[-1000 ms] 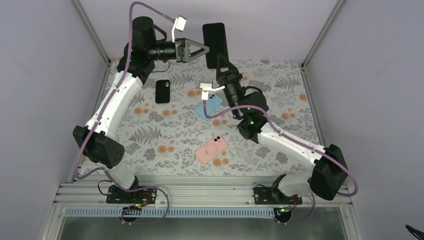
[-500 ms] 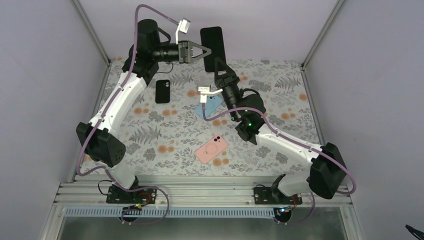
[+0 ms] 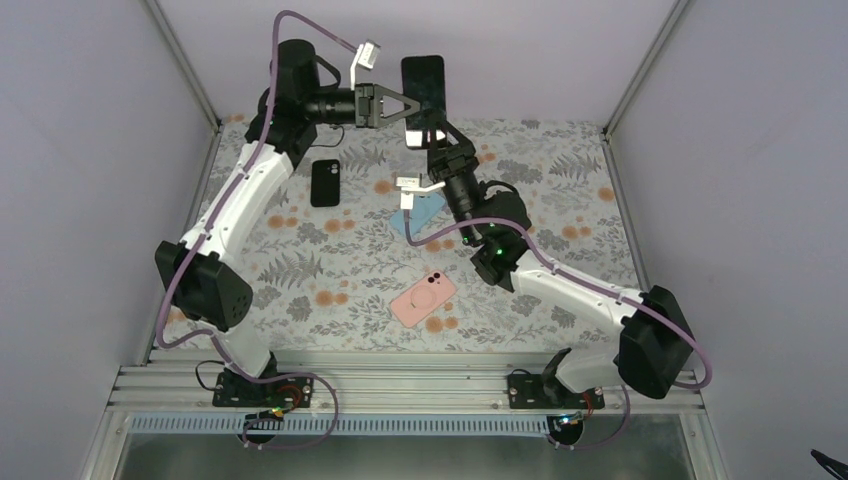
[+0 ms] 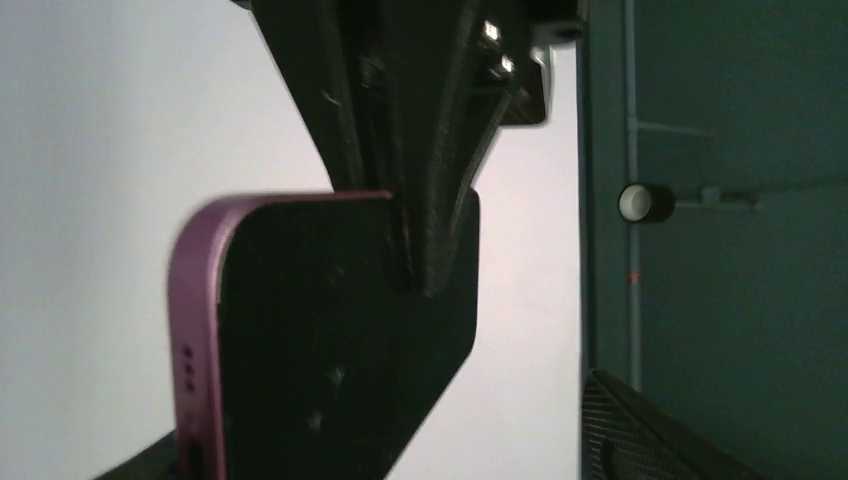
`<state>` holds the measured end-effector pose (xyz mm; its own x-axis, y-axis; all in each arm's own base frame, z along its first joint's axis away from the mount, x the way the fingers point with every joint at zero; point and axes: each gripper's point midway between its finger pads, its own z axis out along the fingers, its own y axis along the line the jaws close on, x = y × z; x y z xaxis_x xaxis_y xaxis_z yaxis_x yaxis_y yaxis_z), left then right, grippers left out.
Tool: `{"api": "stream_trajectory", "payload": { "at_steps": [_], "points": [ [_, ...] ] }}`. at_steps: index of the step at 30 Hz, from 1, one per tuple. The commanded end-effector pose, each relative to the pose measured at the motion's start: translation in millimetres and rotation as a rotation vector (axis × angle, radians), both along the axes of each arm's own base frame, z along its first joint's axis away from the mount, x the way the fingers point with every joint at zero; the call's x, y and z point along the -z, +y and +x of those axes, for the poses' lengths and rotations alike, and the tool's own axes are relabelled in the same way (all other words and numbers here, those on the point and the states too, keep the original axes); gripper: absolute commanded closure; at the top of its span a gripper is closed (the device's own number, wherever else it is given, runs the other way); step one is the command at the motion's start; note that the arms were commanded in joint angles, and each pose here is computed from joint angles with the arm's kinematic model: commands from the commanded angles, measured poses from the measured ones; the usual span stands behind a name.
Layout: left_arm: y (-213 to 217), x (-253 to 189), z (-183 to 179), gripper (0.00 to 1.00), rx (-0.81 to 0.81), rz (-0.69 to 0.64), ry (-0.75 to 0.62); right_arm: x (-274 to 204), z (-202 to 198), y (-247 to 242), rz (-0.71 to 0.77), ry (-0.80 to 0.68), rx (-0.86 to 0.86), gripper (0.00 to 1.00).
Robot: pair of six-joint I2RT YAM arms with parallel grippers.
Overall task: Take the phone out of the phone case
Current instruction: Place the phone at the center of the board.
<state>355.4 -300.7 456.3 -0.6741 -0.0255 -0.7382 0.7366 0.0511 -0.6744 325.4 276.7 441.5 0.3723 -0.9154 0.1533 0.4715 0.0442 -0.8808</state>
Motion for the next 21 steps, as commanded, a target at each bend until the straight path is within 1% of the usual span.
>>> {"api": "stream_trajectory", "payload": {
  "at_steps": [1, 3, 4, 7, 10, 13, 16, 21],
  "points": [
    [21, 4, 22, 0.98, -0.076, 0.011, -0.050, -31, -19, -13, 0.108, -0.069, -0.031, 0.20],
    [30, 5, 27, 0.98, -0.101, 0.017, -0.055, -27, -19, -12, 0.107, -0.055, -0.038, 0.05],
    [36, 6, 29, 0.98, -0.117, 0.023, -0.062, -25, -18, -12, 0.103, -0.040, -0.040, 0.00],
    [55, 20, 39, 0.98, -0.172, 0.065, -0.065, -19, -13, -14, 0.121, 0.035, -0.049, 0.01],
    [77, 53, 44, 0.98, -0.217, 0.113, -0.009, -17, -10, -20, 0.157, 0.124, -0.065, 0.01],
    [97, 77, 47, 0.98, -0.259, 0.163, -0.013, -8, -6, -24, 0.165, 0.188, -0.062, 0.01],
    [114, 105, 40, 0.98, -0.291, 0.218, -0.010, 0, -3, -31, 0.154, 0.211, -0.040, 0.01],
    [139, 153, 23, 0.98, -0.306, 0.289, 0.060, 3, 3, -42, 0.187, 0.267, -0.027, 0.01]
  ]
}}
